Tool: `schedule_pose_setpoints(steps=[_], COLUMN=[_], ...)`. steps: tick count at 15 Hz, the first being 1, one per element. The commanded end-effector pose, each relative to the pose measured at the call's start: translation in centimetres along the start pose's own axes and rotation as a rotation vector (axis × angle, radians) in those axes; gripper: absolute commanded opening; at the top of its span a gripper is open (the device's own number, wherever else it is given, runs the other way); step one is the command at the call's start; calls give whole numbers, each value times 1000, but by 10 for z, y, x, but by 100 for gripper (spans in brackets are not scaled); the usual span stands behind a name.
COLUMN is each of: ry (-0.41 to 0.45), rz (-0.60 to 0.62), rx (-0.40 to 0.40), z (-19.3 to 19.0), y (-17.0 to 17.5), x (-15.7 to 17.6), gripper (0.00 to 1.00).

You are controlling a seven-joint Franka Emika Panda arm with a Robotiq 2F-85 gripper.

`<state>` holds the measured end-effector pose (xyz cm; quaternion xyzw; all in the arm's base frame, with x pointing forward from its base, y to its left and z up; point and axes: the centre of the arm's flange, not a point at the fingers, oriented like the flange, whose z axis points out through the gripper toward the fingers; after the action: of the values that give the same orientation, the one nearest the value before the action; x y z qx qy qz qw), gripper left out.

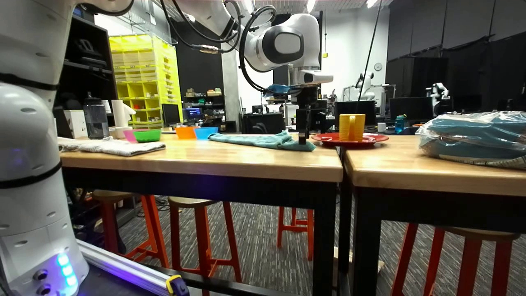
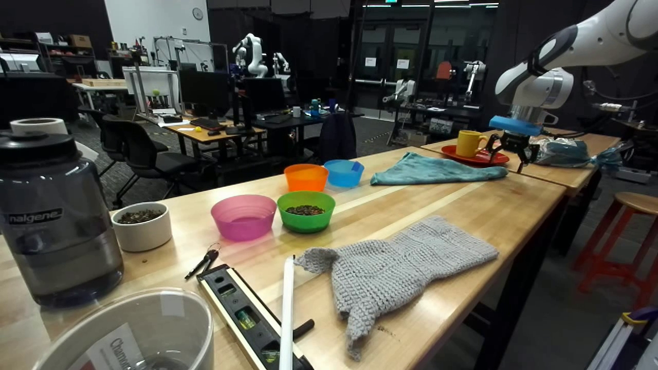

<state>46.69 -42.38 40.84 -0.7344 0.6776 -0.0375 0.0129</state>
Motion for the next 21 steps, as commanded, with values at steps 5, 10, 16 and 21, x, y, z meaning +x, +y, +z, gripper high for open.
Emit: schedule_pose_setpoints(steps=[5,10,16,21], ry=[18,19,22,41], rz=[20,28,46,81], rx=[-26,-26,-28,-26], z=[2,2,-4,-24], y=[1,1,11,28], x=[-14,-14,2,36], gripper=[50,10,0,0])
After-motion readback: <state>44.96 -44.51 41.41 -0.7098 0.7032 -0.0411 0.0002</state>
